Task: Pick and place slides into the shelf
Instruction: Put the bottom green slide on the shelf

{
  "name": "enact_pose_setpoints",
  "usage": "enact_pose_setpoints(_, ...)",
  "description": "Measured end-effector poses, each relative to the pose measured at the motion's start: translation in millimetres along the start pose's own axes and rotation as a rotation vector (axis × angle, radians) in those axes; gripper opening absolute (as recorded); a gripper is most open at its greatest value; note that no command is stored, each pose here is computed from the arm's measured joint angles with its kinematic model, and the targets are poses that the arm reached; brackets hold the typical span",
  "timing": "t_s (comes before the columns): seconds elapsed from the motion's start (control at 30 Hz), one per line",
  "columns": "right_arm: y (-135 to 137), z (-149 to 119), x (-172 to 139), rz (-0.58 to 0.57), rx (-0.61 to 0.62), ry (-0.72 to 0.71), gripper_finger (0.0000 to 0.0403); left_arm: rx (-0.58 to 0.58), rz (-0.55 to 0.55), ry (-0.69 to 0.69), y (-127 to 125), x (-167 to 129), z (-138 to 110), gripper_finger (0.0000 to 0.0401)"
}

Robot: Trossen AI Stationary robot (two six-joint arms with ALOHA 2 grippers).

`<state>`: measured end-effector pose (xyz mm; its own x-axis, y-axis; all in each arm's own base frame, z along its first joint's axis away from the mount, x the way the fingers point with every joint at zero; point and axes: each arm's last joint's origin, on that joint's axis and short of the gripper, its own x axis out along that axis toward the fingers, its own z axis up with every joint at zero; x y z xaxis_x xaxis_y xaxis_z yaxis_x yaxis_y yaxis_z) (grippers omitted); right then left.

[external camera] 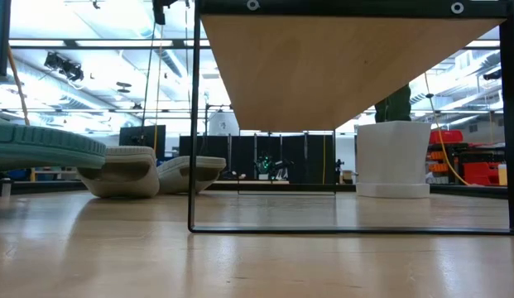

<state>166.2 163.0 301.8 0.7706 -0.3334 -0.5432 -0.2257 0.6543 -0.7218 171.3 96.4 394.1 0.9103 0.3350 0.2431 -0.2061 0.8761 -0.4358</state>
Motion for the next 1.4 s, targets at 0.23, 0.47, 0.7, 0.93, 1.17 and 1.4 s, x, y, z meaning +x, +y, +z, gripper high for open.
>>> enact_pose_setpoints(0.23, 1.2, 2.8, -0.3, 0.006, 0.0, -0.019, 0.0046, -0.001, 0.003, 0.004, 0.3, 0.0, -0.4, 0.0175)
enact_pose_setpoints(0.47, 3.0, 7.5, 0.1, 0.04, 0.033, -0.047, 0.0046, -0.003, 0.01, 0.017, 1.0, 0.0, -1.6, 0.0175)
enact_pose_setpoints(0.7, 10.4, 10.5, 4.4, 0.084, 0.033, -0.036, 0.0046, -0.003, 0.011, 0.018, 1.1, 0.0, -1.8, 0.0175)
enact_pose_setpoints(0.93, 18.4, 12.7, 8.8, 0.13, 0.053, -0.017, 0.0046, -0.003, 0.011, 0.019, 1.1, 0.0, -1.9, 0.0176)
enact_pose_setpoints(1.17, 22.8, 13.2, 5.7, 0.143, 0.038, -0.026, 0.0046, 0.008, 0.011, 0.02, 1.1, 0.0, -1.9, 0.0174)
enact_pose_setpoints(1.4, 26.1, 13.0, 1.5, 0.155, 0.041, -0.037, 0.0046, 0.007, 0.011, 0.02, 1.1, 0.0, -1.9, 0.0178)
